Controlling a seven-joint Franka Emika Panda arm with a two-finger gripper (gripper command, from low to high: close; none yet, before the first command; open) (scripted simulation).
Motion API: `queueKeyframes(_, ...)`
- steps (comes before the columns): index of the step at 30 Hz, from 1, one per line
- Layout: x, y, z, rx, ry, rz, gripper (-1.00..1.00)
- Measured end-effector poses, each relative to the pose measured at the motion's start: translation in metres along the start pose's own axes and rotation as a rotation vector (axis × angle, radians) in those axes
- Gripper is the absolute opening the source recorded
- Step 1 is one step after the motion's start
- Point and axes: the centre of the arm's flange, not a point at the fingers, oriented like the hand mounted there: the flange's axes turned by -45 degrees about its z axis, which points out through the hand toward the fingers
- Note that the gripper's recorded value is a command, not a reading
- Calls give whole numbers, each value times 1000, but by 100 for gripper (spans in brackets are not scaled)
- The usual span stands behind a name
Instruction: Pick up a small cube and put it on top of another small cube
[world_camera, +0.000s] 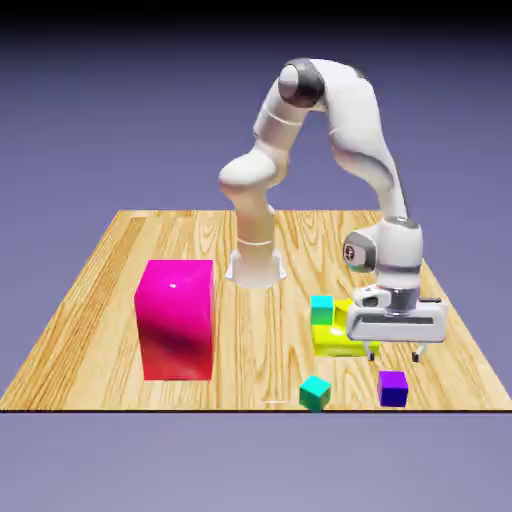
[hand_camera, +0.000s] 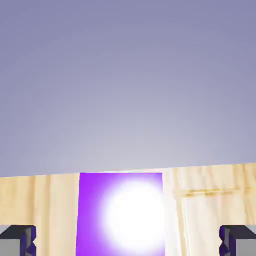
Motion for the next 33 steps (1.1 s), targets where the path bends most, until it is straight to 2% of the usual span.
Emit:
queueKeyframes(4,-5,0,55,1,-2,1,0)
queueKeyframes(5,-6,1,56,1,-2,1,-100)
queueKeyframes(7,-6,1,56,2,-2,1,-100)
queueKeyframes(12,0,1,-12,1,-1,1,-100)
queueKeyframes(22,-52,26,-94,164,-103,-129,-100)
queueKeyframes(33,-116,75,-167,178,-36,-366,-100)
